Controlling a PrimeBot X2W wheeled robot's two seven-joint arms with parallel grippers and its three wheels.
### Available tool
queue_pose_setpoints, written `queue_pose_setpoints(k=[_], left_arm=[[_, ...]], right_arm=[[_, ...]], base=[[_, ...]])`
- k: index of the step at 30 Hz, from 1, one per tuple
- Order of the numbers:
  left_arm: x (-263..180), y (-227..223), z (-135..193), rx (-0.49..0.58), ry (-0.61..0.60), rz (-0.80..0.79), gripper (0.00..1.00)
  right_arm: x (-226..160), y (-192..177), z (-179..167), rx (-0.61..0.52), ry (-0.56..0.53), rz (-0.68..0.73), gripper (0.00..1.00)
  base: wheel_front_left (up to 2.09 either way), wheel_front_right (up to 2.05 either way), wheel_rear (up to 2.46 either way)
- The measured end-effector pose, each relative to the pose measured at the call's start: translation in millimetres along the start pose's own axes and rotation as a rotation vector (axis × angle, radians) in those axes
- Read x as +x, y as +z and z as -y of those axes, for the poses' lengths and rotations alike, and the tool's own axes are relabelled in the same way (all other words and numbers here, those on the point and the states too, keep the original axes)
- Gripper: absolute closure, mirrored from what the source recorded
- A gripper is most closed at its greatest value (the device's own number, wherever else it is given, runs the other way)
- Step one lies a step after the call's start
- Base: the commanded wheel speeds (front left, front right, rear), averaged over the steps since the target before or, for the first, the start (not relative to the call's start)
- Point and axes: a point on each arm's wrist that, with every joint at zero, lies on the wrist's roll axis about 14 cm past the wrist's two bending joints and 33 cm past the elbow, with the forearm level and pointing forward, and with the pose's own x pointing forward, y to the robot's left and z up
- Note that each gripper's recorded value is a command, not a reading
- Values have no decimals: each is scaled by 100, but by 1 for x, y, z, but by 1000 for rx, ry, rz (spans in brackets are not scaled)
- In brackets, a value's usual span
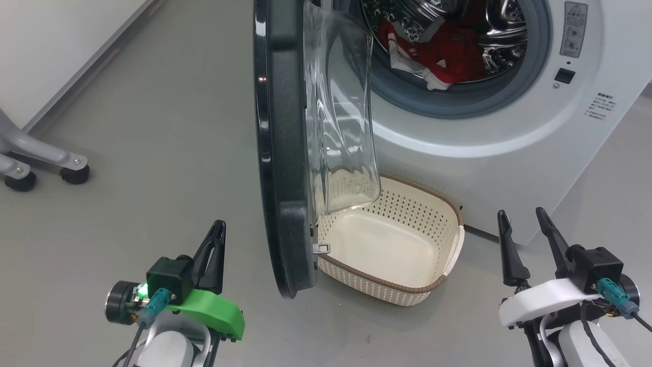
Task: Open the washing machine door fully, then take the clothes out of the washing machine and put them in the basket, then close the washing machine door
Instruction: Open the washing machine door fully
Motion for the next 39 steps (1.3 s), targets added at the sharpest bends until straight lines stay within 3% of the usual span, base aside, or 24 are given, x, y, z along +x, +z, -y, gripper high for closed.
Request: queue_pose_setpoints(k=[11, 18, 24, 32, 39], left_arm=[[7, 52, -1, 17, 0, 161, 100], [10, 158, 16, 54, -55, 480, 100], [-10, 226, 51, 100, -169, 709, 100], [-27, 217, 117, 79, -434, 700, 100], [-33, 149, 148, -9, -544, 466, 100]], right_arm=[[1, 1, -3, 6, 4, 7, 0], [2, 5, -6, -2, 16, 19, 0], [2, 6, -7, -2, 19, 24, 0], [0, 6, -7, -1, 22, 26, 0], [-4, 5, -5, 5, 14, 24, 0]], base=[[0, 0, 0], [0, 0, 0], [0, 0, 0], [0, 0, 0], [0, 0, 0]])
